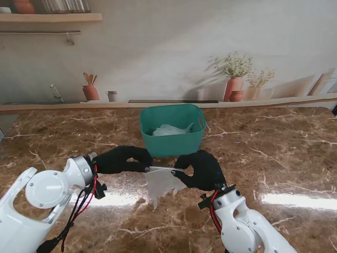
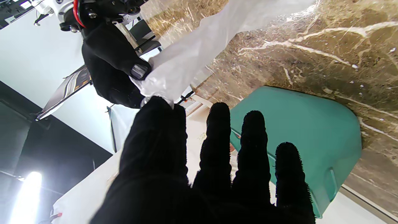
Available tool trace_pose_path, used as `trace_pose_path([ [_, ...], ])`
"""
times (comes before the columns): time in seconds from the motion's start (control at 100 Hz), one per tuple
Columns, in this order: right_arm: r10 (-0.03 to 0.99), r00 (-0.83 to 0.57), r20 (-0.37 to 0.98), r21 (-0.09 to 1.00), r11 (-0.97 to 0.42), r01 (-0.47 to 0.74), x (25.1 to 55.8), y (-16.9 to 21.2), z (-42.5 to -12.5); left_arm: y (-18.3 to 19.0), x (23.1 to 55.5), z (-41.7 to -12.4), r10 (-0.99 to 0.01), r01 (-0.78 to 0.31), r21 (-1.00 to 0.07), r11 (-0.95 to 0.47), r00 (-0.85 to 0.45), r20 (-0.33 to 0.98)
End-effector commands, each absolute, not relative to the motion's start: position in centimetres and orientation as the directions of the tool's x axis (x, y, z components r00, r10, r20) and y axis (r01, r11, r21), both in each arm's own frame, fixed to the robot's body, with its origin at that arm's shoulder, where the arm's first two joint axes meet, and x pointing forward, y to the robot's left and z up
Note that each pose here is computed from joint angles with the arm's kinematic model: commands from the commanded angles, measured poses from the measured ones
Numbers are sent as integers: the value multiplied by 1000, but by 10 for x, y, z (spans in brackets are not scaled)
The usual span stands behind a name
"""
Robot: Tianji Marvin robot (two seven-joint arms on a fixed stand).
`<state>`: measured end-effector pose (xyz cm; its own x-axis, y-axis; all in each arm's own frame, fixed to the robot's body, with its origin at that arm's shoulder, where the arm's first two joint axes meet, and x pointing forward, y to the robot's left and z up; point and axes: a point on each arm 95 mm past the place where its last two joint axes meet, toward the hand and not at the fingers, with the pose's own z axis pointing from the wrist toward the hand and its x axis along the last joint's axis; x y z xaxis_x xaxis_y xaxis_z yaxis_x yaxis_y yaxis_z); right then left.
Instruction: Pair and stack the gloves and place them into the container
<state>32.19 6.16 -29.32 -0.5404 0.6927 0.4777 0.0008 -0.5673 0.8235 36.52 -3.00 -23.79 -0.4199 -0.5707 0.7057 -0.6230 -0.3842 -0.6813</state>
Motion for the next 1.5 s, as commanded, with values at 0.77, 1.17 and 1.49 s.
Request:
trace_pose_path([
  [0.77, 453, -533, 715, 693, -563, 451, 262, 68, -282, -17, 312, -228, -456, -824, -520, -226, -383, 804],
  [1.17, 544, -389, 744, 667, -560, 492, 313, 75, -317, -25, 348, -261, -630, -735, -649, -194, -414, 657],
  [1.49, 665, -365, 652, 755, -523, 395, 367, 72, -346, -50, 385, -284, -736, -567, -806, -172, -470, 487],
])
